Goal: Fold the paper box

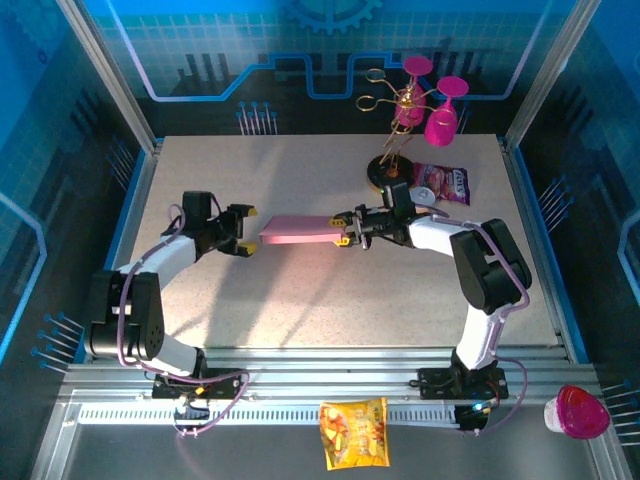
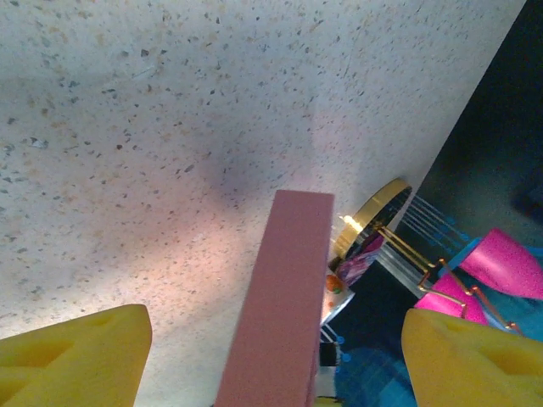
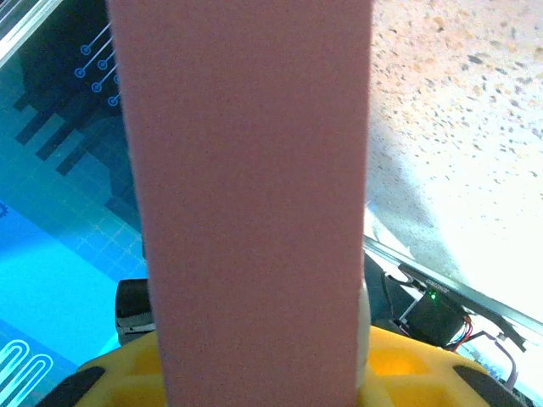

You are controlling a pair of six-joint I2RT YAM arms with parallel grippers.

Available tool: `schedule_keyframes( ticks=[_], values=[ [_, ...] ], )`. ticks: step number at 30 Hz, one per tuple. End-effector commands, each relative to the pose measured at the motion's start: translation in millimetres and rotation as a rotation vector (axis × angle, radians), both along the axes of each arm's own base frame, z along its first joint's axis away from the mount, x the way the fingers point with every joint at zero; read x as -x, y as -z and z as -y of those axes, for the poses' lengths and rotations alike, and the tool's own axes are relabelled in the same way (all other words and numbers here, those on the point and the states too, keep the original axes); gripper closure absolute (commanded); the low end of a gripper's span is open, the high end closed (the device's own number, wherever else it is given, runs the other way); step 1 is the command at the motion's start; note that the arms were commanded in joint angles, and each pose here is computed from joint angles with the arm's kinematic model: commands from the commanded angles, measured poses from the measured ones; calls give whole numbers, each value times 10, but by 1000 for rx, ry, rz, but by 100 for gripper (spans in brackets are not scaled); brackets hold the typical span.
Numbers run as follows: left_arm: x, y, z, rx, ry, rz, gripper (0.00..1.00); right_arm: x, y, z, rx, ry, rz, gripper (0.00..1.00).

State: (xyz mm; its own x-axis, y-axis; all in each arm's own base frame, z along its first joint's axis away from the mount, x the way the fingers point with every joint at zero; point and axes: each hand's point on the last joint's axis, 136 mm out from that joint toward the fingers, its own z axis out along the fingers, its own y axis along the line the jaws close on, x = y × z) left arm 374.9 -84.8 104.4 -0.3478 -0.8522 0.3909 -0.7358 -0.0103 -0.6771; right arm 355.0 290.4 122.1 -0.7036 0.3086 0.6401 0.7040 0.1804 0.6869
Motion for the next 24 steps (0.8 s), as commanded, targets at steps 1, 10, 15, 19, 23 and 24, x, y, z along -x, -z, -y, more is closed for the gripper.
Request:
schedule_keyframes(
  ticks=[1,10,15,19,23,24],
  values=[
    [105,3,103,120,-6,-90,24,139,-79,-26,-17,-21,-35,70],
    [105,157,331,244,-10,-159,29,136,-25,-144,-50,-14,-58,70],
    [99,184,534,288,16,-167,33,118,30,-185,-54,-2,-67,71],
    [128,182,635,288,30,-174,41,97,72,-208,-65,10,-74,72],
    [175,213,661,292,25,-188,52,79,117,-211,-62,17,-82,72],
    [187,212,663,296,20,-190,57,80,127,-214,-63,16,-86,73]
  ],
)
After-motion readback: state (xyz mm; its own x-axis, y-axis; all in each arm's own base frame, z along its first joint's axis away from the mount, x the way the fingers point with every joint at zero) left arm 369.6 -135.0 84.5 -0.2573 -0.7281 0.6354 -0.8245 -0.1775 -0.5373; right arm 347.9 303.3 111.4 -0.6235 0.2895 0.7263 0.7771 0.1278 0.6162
